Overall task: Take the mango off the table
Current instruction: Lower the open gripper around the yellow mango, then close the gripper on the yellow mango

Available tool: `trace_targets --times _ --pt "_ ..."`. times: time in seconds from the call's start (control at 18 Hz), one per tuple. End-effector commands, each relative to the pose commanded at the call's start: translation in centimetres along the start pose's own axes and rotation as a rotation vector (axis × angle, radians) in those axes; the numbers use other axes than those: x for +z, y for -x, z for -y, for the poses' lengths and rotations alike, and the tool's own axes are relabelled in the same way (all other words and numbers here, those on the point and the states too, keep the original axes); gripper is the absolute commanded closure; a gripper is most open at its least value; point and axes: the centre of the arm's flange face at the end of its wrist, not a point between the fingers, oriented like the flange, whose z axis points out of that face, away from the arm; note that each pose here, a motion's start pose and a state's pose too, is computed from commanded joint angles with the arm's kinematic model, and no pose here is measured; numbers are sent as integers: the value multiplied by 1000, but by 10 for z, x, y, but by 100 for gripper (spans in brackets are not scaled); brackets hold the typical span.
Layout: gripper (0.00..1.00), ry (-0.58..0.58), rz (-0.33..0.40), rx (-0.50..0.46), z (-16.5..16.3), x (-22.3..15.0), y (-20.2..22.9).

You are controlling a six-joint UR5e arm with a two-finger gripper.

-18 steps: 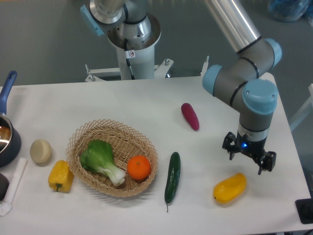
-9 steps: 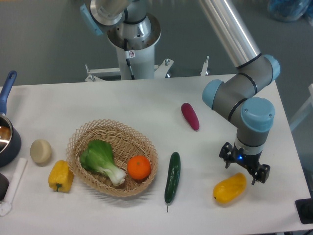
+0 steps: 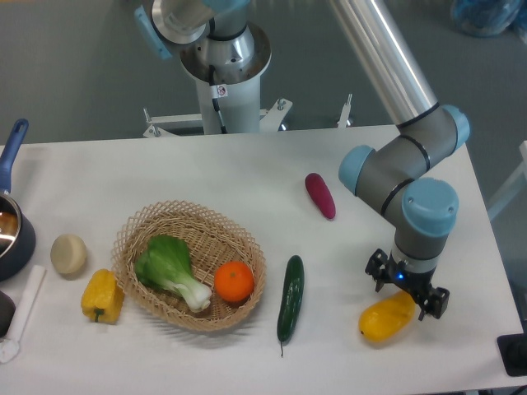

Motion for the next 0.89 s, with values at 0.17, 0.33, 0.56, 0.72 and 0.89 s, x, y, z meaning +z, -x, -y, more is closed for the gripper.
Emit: trace_targets --times 0.17,0.33,0.56,0.72,0.89 --pt "0 -1 -5 10 5 3 -3" --pt "0 1 -13 11 6 10 -3" --pt "4 2 -8 13 10 8 -3" --pt "23 1 -1 12 13 3 -3" --pt "46 1 -1 9 13 3 -3"
